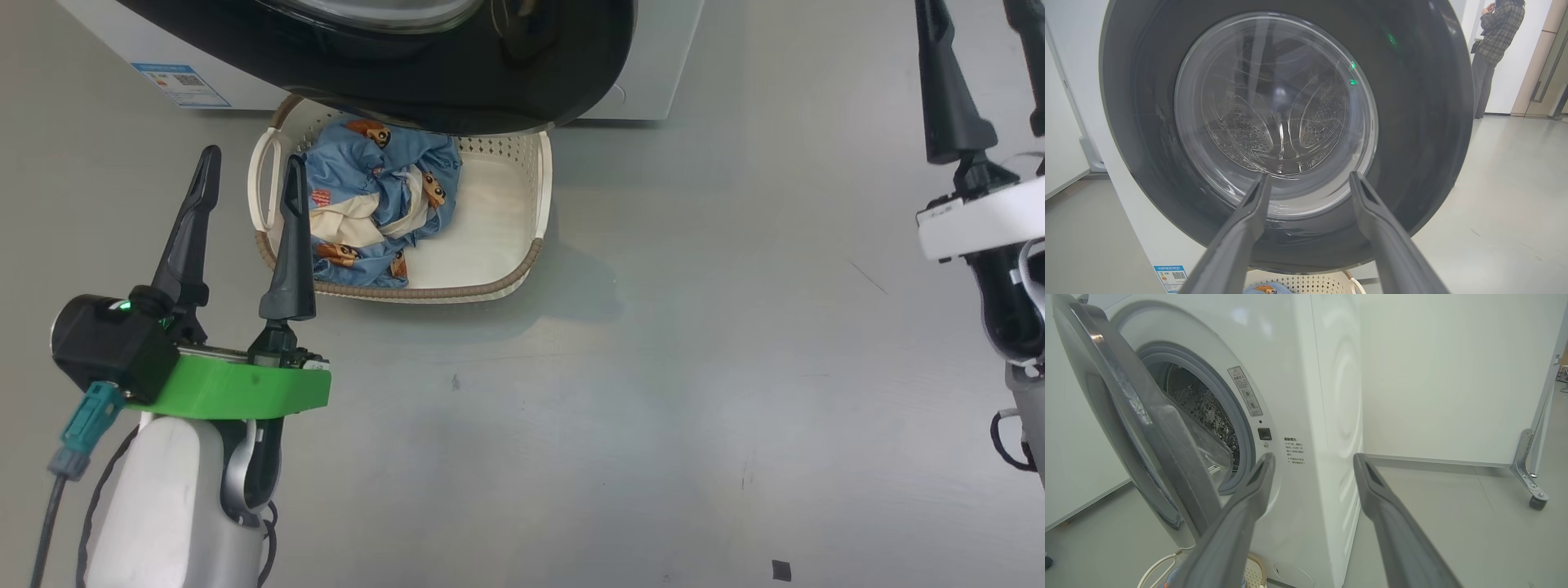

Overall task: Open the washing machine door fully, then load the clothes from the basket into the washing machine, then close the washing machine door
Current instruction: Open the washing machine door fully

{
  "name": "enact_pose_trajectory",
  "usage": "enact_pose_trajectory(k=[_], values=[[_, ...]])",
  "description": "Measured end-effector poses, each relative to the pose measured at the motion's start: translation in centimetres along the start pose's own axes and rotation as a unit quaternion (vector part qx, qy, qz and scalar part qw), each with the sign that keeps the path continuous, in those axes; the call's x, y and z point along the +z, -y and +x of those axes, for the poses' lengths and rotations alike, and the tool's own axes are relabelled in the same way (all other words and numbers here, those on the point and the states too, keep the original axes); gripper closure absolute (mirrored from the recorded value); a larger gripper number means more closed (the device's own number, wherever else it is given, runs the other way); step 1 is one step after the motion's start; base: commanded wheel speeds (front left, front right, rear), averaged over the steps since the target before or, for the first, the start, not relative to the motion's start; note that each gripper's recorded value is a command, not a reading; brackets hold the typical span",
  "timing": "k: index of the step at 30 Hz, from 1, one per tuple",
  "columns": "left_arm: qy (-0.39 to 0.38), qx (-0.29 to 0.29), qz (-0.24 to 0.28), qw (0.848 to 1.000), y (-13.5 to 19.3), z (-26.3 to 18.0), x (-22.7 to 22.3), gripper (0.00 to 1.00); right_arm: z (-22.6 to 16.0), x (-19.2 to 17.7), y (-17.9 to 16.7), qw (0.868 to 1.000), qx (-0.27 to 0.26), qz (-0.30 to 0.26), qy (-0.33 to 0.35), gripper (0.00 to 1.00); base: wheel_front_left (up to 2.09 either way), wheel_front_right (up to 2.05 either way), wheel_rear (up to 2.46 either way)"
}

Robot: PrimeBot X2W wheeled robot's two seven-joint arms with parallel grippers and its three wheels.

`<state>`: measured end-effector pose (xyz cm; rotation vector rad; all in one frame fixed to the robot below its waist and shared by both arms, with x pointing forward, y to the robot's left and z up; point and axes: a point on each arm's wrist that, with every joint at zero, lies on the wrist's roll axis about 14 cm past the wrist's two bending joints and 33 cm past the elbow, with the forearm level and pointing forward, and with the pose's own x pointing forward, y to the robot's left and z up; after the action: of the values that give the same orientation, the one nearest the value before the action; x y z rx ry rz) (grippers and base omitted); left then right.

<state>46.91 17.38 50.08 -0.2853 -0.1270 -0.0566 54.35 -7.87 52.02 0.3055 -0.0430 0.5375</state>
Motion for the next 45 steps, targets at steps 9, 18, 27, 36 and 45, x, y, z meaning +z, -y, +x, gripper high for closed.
enact_pose_trajectory(k=[9,18,27,36,45], values=[[0.000,-0.005,0.001,1.000,0.4,-0.2,0.1,0.00,-2.9,-2.0,-0.2,0.999,-0.007,-0.048,0.003,0.00,0.00,0.00,0.00],[0.002,-0.009,-0.001,1.000,0.7,-0.2,0.2,0.00,-4.9,-4.4,-1.6,0.997,0.008,-0.075,-0.031,0.00,0.00,0.00,0.00],[0.000,-0.011,-0.003,1.000,0.8,-0.4,0.2,0.00,-5.6,-5.5,-3.0,0.995,0.027,-0.087,-0.045,0.00,0.00,0.00,0.00],[0.000,-0.011,-0.003,1.000,0.8,-0.5,0.2,0.00,-6.1,-6.2,-3.8,0.994,0.035,-0.083,-0.054,0.00,0.00,0.00,0.00],[0.003,-0.008,-0.007,1.000,0.7,-0.7,0.5,0.00,-5.9,-6.0,-4.1,0.995,0.036,-0.081,-0.049,0.00,0.00,0.00,0.00]])
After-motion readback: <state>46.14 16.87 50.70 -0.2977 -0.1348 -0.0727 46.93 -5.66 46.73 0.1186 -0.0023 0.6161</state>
